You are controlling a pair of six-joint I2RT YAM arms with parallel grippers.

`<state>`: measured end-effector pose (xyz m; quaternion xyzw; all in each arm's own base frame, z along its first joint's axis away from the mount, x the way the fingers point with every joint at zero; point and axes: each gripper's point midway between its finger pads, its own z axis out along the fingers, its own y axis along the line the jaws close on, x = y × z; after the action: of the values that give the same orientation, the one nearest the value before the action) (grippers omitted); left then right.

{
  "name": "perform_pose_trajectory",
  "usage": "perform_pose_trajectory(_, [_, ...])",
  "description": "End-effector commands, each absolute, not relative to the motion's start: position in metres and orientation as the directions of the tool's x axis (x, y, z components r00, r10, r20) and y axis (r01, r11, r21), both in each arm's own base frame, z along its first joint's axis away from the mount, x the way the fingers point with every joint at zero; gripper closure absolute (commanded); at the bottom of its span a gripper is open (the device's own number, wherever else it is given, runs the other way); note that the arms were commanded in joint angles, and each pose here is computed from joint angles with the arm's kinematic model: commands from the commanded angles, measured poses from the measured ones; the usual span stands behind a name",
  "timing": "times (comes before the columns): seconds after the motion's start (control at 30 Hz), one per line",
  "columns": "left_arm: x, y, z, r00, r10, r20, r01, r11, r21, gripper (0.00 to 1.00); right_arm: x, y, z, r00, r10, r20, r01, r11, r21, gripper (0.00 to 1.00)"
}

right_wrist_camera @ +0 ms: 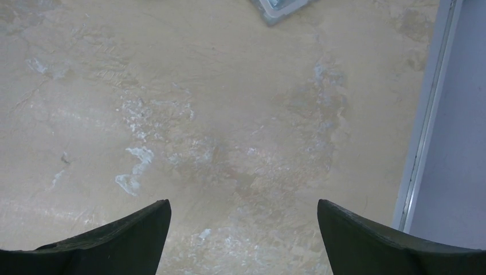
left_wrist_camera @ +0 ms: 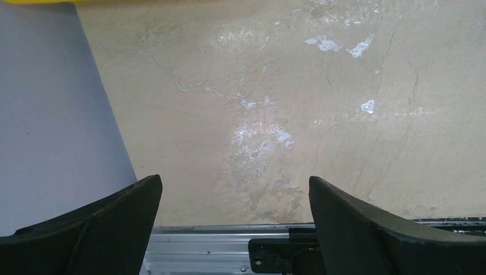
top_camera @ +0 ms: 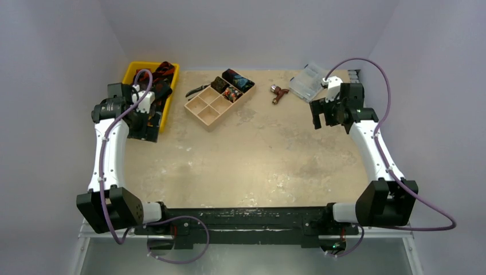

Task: Roll the ties
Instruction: Pick up the tie from the bin.

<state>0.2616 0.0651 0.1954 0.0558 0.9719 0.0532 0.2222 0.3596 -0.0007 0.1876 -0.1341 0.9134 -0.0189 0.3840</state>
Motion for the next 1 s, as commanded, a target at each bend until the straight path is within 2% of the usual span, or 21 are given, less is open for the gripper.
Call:
perform_pose_trajectory(0.0, [0.283,0.07,0.209,-0.867,0.099,-0.488,0.055,0.993,0.104,0.0,0.356,0.008,0.19,-0.666,-0.223,-0.712,-0.233,0.969,-0.085,0.02])
perform_pose_trajectory(0.17, [0.322,0.088,0.226,-0.855,0.099,-0.509,0.067,0.994,0.082,0.0,0.358,0.011,0.194,-0.661,-0.21,-0.72,-0.234,0.97,-0.069,0.02])
perform_pose_trajectory(0.33, [0.37,0.111,0.227,-0.822,0.217,-0.527,0.172,0.976,0.133,0.0,0.358,0.011,0.196,-0.664,-0.21,-0.718,-0.235,0.97,-0.066,0.02])
perform_pose_trajectory(0.43, [0.4,0.126,0.218,-0.804,0.284,-0.522,0.223,0.959,0.177,0.05,0.358,0.011,0.192,-0.677,-0.21,-0.705,-0.237,0.969,-0.061,0.02])
perform_pose_trajectory(0.63, [0.469,0.119,0.212,-0.659,0.399,-0.638,0.381,0.908,0.174,0.1,0.359,0.007,0.18,-0.711,-0.236,-0.663,-0.246,0.966,-0.079,0.02])
perform_pose_trajectory(0.83, [0.532,0.102,0.202,-0.607,0.376,-0.7,0.388,0.909,0.152,0.12,0.362,0.001,0.175,-0.729,-0.261,-0.632,-0.249,0.962,-0.11,0.02])
perform_pose_trajectory(0.97, [0.563,0.089,0.193,-0.623,0.302,-0.722,0.311,0.942,0.125,0.14,0.363,-0.003,0.171,-0.747,-0.265,-0.61,-0.244,0.962,-0.12,0.02])
